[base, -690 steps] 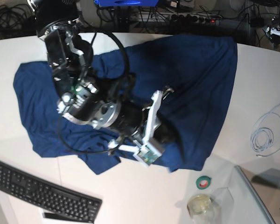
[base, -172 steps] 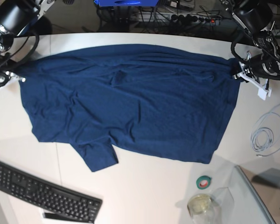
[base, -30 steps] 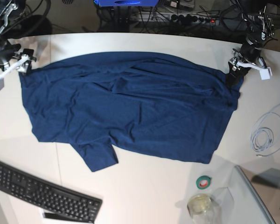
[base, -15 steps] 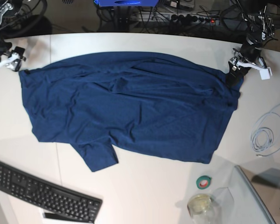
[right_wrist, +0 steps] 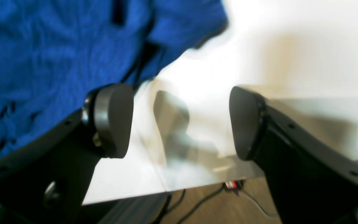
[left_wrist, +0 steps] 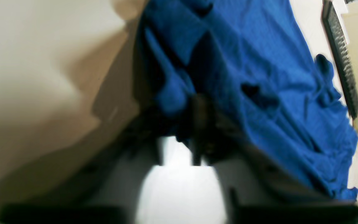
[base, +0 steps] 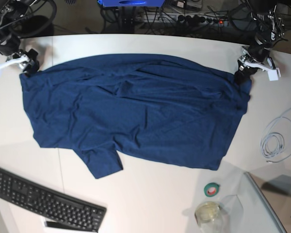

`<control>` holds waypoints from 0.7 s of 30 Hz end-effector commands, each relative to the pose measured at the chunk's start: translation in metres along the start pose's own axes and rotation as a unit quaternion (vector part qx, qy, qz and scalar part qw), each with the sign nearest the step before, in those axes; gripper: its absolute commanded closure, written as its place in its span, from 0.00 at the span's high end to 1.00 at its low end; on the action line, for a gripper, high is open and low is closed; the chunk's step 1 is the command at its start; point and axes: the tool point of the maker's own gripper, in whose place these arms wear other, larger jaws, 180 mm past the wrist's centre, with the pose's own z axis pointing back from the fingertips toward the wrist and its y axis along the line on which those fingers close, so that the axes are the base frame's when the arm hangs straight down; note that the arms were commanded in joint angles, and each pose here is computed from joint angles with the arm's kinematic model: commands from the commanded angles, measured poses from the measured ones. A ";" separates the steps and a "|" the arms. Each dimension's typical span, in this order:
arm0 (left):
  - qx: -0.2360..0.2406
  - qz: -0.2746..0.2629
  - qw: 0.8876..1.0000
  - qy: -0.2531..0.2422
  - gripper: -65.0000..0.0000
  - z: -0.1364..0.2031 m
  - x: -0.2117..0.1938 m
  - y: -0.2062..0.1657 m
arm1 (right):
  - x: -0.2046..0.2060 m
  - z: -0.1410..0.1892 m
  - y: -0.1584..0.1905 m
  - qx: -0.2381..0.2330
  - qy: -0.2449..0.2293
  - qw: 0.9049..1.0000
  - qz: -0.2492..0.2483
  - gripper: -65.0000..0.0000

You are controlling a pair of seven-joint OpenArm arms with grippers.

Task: Layout the t-shirt on the table in an organized manner, then fold the t-shirt properly
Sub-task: 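Hold the corners and drag the shirt edge along the table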

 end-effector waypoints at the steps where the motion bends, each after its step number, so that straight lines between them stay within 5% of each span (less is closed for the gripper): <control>1: 0.040 -0.013 0.996 0.085 0.05 0.008 -0.037 0.018 | 0.017 0.002 0.004 0.010 -0.034 0.999 0.001 0.70; 7: 0.040 -0.013 0.995 0.086 0.00 0.009 -0.038 0.019 | 0.030 -0.005 0.001 0.044 -0.063 0.996 -0.037 0.70; 18: 0.042 -0.013 0.995 0.087 0.00 0.010 -0.039 0.020 | 0.021 -0.030 -0.008 0.060 -0.026 0.995 -0.081 0.68; 21: 0.042 -0.013 0.995 0.087 0.00 0.010 -0.039 0.020 | 0.017 -0.029 -0.009 0.059 -0.023 0.995 -0.081 0.56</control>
